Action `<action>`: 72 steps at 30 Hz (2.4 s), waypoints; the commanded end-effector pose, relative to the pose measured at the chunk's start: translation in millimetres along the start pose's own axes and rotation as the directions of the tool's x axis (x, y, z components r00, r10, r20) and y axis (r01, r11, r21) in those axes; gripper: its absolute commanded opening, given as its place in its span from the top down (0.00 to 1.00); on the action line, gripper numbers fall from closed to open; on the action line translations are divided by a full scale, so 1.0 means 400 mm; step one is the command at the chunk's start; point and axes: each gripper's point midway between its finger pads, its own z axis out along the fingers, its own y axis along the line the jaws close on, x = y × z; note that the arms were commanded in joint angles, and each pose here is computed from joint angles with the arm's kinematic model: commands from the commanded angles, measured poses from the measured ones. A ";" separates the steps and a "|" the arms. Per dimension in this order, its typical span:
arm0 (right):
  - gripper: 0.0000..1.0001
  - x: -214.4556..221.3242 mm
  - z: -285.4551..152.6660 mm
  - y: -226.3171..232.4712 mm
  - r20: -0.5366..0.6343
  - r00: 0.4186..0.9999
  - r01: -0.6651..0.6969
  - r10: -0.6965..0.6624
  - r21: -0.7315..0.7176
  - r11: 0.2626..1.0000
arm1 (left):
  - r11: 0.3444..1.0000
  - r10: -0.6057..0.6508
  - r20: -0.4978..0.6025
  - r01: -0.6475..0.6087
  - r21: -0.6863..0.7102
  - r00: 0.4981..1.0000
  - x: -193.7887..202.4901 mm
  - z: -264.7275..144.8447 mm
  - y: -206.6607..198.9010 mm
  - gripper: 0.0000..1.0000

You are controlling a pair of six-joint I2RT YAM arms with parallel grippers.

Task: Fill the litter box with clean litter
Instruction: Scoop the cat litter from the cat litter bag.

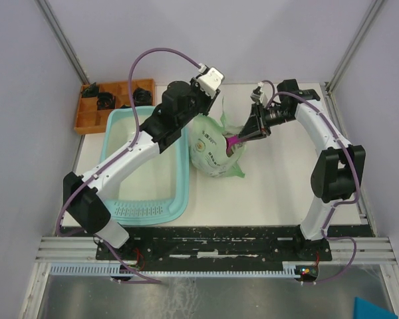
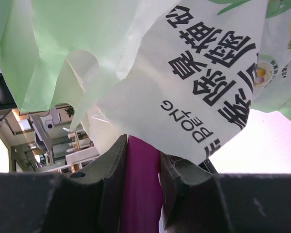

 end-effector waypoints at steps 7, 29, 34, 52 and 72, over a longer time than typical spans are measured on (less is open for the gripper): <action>0.98 0.000 -0.087 0.039 0.064 0.998 0.029 -0.026 -0.037 0.999 | 0.997 -0.042 0.080 0.047 -0.062 0.996 -0.080 -0.060 0.040 0.62; 0.98 0.030 -0.174 0.107 0.104 0.990 0.112 -0.097 -0.142 0.984 | 0.982 -0.107 0.118 0.124 -0.142 0.987 -0.104 -0.199 0.090 0.61; 0.98 0.042 -0.180 0.109 0.097 0.991 0.105 -0.090 -0.158 0.982 | 0.981 -0.115 0.118 0.131 -0.141 0.986 -0.103 -0.211 0.089 0.61; 0.98 0.068 -0.205 0.118 0.084 0.994 0.083 -0.068 -0.197 0.977 | 0.975 -0.135 0.145 0.157 -0.155 0.980 -0.145 -0.236 0.108 0.62; 0.98 0.049 -0.232 0.194 0.180 0.980 -0.030 0.081 -0.271 0.962 | 0.968 -0.131 0.158 0.160 -0.191 0.979 -0.170 -0.310 0.137 0.62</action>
